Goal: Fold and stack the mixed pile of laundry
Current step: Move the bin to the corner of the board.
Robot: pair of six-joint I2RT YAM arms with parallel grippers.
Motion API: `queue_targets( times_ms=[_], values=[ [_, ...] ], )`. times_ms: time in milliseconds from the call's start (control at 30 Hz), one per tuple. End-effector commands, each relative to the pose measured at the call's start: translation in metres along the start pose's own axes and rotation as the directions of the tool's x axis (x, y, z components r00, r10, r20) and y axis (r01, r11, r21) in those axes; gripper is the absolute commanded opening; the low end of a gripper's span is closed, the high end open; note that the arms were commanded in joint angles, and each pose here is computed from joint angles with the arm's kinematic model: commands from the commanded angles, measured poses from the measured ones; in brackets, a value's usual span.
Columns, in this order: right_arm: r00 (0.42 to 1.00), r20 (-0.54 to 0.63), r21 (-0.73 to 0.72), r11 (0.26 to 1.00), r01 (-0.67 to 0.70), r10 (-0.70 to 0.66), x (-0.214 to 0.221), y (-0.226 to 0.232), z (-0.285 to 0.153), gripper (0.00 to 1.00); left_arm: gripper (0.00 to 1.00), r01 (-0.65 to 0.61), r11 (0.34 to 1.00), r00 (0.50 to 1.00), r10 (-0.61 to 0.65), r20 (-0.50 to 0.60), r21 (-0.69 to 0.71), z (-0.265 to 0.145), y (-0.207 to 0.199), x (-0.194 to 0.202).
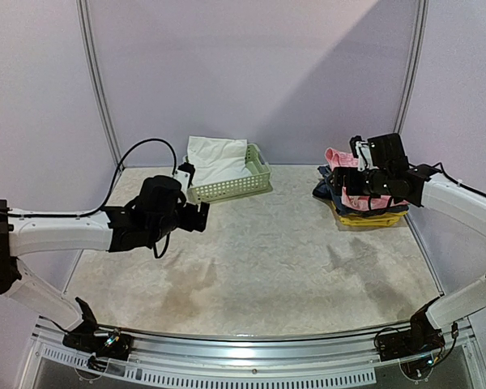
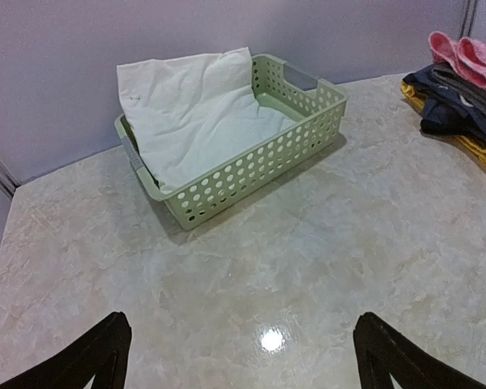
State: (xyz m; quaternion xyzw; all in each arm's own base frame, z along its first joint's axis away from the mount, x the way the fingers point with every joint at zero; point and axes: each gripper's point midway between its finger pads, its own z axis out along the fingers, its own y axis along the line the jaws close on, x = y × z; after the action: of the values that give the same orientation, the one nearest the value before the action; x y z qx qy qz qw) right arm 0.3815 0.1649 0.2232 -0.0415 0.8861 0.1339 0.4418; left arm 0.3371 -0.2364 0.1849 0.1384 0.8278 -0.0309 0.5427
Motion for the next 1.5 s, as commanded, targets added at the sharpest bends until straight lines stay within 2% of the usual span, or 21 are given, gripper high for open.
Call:
queue_targets(
  times_ms=[0,267,600,667,700,800,900,1200,1467],
  values=[
    [0.999,0.038,-0.03,0.999,0.011,-0.01,-0.004,0.005,-0.009,0.99,0.97,-0.014,1.0,0.995,0.011,-0.1,-0.025,0.023,0.01,0.003],
    [0.999,0.046,-0.039,0.999,0.005,-0.004,-0.002,0.005,-0.013,0.99,0.9,0.019,1.0,0.982,-0.018,-0.188,0.004,0.08,0.038,-0.032],
    [0.998,0.056,-0.05,0.999,0.004,-0.002,-0.003,0.007,-0.017,0.99,0.81,0.028,0.995,0.948,0.004,-0.318,0.095,0.182,0.075,-0.047],
    [0.998,0.056,-0.053,0.999,0.003,0.0,-0.003,0.007,-0.017,0.99,0.78,0.039,0.993,0.934,0.004,-0.358,0.112,0.209,0.082,-0.035],
    [0.999,0.053,-0.052,0.999,0.002,0.0,-0.002,0.007,-0.016,0.99,0.76,0.055,0.991,0.939,-0.009,-0.344,0.126,0.219,0.086,-0.046],
    [0.999,0.053,-0.059,0.998,0.003,0.0,-0.002,0.008,-0.016,0.99,0.7,0.097,0.984,0.932,-0.038,-0.36,0.149,0.247,0.097,-0.045],
    [0.999,0.049,-0.058,0.998,0.003,-0.001,0.0,0.008,-0.015,0.99,0.68,0.141,0.978,0.93,-0.078,-0.359,0.153,0.269,0.11,-0.042],
    [0.999,0.042,-0.062,0.998,0.011,-0.008,0.0,0.01,-0.009,0.99,0.66,0.179,0.97,0.939,-0.118,-0.324,0.165,0.301,0.125,-0.035],
    [1.0,0.021,-0.056,0.998,0.017,-0.016,0.004,0.009,-0.001,0.99,0.62,0.223,0.959,0.94,-0.164,-0.301,0.174,0.321,0.121,-0.027]
  ],
)
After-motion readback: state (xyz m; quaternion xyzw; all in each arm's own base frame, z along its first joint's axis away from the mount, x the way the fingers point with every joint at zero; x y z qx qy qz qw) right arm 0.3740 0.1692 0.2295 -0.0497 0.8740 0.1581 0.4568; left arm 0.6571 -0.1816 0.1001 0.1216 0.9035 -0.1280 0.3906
